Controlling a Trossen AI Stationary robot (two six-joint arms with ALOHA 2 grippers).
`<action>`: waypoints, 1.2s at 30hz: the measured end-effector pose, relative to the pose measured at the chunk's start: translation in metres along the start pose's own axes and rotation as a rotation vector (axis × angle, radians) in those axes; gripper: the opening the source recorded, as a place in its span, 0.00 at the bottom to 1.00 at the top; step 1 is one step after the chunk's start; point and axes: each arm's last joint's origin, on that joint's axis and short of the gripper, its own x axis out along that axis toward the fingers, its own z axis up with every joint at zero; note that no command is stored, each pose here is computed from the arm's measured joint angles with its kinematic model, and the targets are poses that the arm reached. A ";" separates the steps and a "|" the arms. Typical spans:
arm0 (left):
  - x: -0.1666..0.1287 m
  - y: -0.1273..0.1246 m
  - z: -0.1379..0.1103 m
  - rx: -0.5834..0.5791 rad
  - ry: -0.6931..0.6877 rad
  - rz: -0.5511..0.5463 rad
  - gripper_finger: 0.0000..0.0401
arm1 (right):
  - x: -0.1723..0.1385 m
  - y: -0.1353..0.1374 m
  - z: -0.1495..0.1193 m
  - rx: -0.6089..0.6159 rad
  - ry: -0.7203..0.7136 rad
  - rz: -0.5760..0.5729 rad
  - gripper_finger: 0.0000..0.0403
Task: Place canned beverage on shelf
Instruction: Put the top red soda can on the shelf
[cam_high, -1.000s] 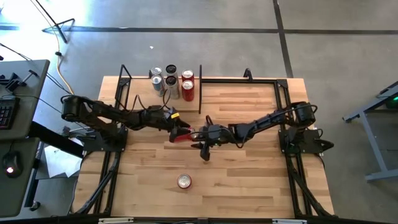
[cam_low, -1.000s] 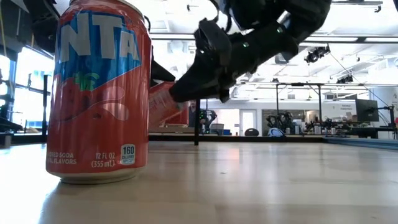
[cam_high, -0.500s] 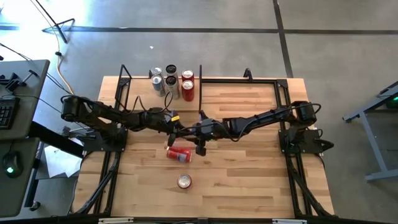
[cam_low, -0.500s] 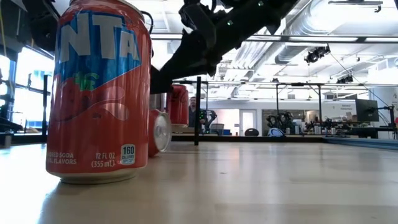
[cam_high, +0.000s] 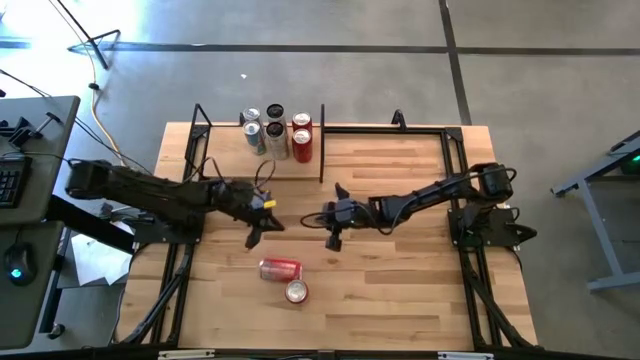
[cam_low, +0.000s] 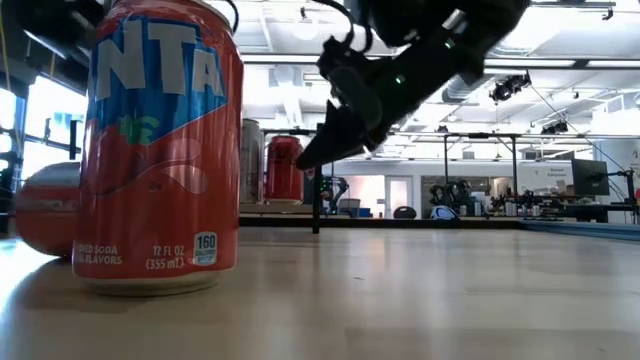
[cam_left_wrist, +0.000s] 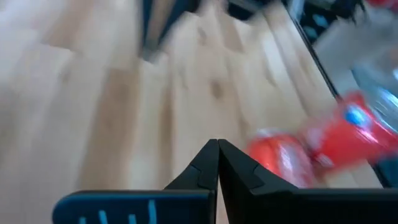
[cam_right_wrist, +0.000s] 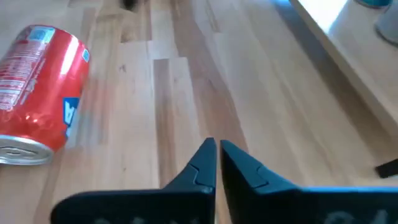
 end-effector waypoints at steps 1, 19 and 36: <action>-0.002 -0.007 0.001 0.015 0.026 -0.013 0.00 | 0.000 0.001 -0.003 0.006 -0.013 0.002 0.01; 0.013 -0.119 0.022 -0.079 0.321 0.137 0.59 | -0.004 0.019 -0.015 -0.056 -0.016 0.067 0.05; 0.087 -0.119 0.016 0.114 0.575 0.312 0.73 | -0.010 0.040 -0.024 -0.162 0.032 0.095 0.05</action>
